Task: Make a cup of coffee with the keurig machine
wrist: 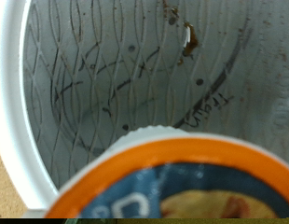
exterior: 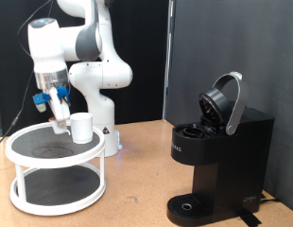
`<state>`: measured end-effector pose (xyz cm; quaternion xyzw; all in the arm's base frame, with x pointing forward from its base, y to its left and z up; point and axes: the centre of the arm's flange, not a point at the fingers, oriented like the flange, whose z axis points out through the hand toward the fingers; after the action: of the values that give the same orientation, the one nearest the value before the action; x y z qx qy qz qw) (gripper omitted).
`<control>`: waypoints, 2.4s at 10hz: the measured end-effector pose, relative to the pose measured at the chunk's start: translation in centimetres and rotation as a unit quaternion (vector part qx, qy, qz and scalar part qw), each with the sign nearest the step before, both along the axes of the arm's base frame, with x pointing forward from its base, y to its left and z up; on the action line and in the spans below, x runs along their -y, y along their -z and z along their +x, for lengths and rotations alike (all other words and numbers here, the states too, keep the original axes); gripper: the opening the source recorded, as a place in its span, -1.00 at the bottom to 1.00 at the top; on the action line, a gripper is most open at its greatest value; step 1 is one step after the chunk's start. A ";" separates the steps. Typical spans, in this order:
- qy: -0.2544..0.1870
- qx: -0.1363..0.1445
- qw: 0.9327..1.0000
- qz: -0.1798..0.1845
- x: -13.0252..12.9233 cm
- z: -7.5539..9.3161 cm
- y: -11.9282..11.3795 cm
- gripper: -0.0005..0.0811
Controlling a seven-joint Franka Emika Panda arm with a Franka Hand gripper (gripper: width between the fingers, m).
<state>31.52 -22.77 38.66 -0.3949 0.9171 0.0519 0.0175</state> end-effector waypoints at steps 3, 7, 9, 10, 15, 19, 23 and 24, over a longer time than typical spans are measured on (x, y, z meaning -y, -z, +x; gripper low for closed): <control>0.002 0.001 1.000 0.014 -0.3 -0.1 -0.9 -0.23; 0.005 0.054 0.989 0.141 -2.5 2.3 -4.1 -0.23; 0.024 0.079 0.983 0.167 -4.4 4.1 -5.7 -0.23; 0.038 0.078 0.982 0.165 -5.1 4.5 -6.0 -0.23; 0.025 0.077 0.967 0.243 -8.0 6.5 -6.5 -0.23; 0.047 0.072 0.968 0.237 -11.5 10.3 -6.6 -0.23; 0.069 0.080 0.952 0.286 -12.1 10.6 -6.9 -0.23; 0.070 0.080 0.949 0.297 -12.9 11.1 -7.2 -0.23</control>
<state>42.59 -9.86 45.90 -0.3097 0.8810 0.2888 0.2109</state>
